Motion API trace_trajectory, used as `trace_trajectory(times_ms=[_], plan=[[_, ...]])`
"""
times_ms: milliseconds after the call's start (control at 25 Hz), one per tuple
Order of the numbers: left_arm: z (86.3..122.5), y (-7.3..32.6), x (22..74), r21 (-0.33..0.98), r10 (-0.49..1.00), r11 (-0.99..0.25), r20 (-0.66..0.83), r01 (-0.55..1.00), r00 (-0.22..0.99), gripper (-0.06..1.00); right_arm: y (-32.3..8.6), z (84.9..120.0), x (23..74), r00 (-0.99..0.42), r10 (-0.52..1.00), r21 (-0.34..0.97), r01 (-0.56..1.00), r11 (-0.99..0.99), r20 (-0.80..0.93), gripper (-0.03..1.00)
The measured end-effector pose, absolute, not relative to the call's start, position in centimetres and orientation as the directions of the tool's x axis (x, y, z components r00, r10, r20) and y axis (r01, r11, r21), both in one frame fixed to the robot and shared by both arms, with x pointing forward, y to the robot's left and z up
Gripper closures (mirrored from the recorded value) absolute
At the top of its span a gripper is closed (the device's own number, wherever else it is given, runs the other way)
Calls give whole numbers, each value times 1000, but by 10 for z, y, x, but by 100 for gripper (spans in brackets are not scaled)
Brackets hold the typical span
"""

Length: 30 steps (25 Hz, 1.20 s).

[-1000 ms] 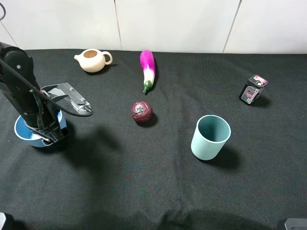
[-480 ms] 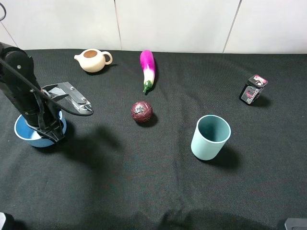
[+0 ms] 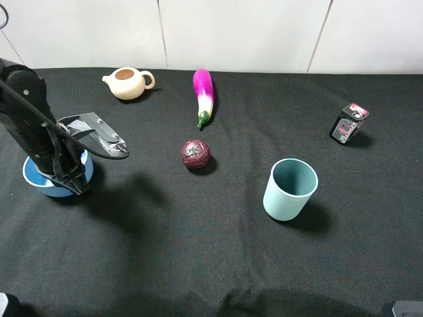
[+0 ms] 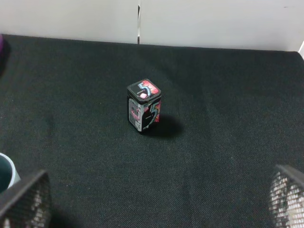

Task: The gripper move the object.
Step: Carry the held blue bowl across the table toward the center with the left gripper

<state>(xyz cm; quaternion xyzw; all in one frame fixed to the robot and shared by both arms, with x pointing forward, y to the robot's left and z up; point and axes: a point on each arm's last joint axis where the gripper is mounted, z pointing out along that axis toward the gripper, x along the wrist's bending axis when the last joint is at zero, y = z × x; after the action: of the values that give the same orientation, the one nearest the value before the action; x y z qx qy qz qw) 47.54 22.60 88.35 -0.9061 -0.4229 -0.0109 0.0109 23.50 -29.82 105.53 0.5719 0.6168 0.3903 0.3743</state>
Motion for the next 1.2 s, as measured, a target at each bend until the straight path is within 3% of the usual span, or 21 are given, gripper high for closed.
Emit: trace_trajectory(times_ms=[520, 880, 1200], plan=[[884, 226, 475, -13, 766, -642, 28, 767, 642, 89, -298, 1055, 235, -66, 998, 910, 413, 41, -15, 27], [886, 228, 469, -86, 767, -639, 3, 765, 641, 89, -298, 1055, 235, -66, 998, 910, 413, 41, -15, 27], [926, 227, 476, -32, 770, -636, 30, 771, 637, 89, -298, 1055, 235, -66, 998, 910, 413, 41, -15, 27]])
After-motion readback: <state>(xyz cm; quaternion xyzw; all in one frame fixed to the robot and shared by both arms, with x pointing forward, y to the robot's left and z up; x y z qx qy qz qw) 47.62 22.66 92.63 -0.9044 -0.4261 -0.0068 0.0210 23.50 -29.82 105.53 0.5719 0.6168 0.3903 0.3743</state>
